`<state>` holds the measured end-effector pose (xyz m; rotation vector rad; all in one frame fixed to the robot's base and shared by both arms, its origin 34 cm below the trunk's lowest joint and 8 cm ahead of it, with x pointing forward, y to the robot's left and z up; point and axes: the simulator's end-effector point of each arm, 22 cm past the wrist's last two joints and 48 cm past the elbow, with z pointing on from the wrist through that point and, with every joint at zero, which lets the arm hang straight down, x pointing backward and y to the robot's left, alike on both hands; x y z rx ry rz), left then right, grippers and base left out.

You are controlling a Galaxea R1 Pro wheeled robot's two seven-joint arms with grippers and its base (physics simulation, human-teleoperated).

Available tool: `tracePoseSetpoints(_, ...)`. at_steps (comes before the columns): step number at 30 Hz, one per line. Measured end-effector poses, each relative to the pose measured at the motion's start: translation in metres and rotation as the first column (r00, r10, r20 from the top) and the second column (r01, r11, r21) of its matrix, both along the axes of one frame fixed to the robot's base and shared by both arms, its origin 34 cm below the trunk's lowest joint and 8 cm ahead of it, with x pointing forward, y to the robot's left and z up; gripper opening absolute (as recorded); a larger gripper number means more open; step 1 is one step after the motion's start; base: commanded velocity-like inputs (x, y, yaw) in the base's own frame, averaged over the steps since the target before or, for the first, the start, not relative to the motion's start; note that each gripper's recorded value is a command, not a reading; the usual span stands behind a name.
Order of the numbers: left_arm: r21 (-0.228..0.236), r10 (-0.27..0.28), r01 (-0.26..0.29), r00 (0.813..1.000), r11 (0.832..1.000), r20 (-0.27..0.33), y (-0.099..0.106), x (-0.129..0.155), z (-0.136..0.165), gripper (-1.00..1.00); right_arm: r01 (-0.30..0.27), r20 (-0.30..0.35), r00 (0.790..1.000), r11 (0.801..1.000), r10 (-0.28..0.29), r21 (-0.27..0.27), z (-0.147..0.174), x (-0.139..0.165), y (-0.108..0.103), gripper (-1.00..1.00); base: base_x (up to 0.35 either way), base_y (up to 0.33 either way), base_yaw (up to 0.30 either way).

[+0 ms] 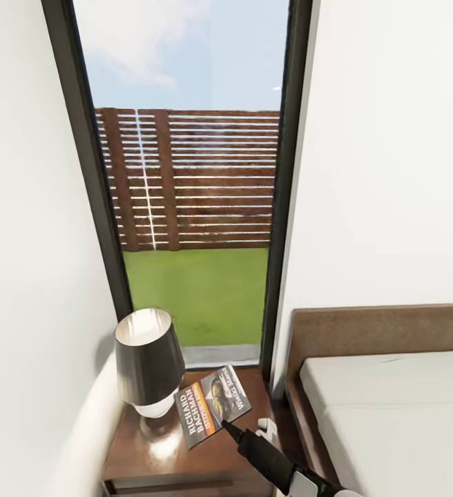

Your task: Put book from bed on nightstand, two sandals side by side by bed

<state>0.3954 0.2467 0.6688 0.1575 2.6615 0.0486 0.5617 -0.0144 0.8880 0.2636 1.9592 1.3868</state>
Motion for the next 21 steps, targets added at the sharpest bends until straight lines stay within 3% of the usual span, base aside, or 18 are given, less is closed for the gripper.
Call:
tracePoseSetpoints(5, 0.0, 0.0, 0.0, 1.0, 1.0, 0.0, 0.0, 0.0, 0.0, 1.0, 0.003, -0.016, 1.0, 1.0, -0.003, -0.009, -0.004, 0.001, -0.002, -1.0, 0.142, 0.0, 0.0)
tracePoseSetpoints(11, 0.0, 0.0, 0.0, 1.0, 1.0, 0.0, 0.0, 0.0, 0.0, 1.0, -0.046, -0.109, 0.993, 0.999, 0.049, 0.029, -0.009, -0.01, 0.005, -1.0, 0.077, 0.0, 0.0)
tracePoseSetpoints(21, 0.0, 0.001, -0.001, 1.0, 1.0, 0.001, 0.0, 0.0, 0.0, 1.0, -0.034, -0.128, 0.991, 0.998, 0.041, 0.053, -0.007, -0.006, 0.004, -1.0, 0.012, 0.0, 0.0)
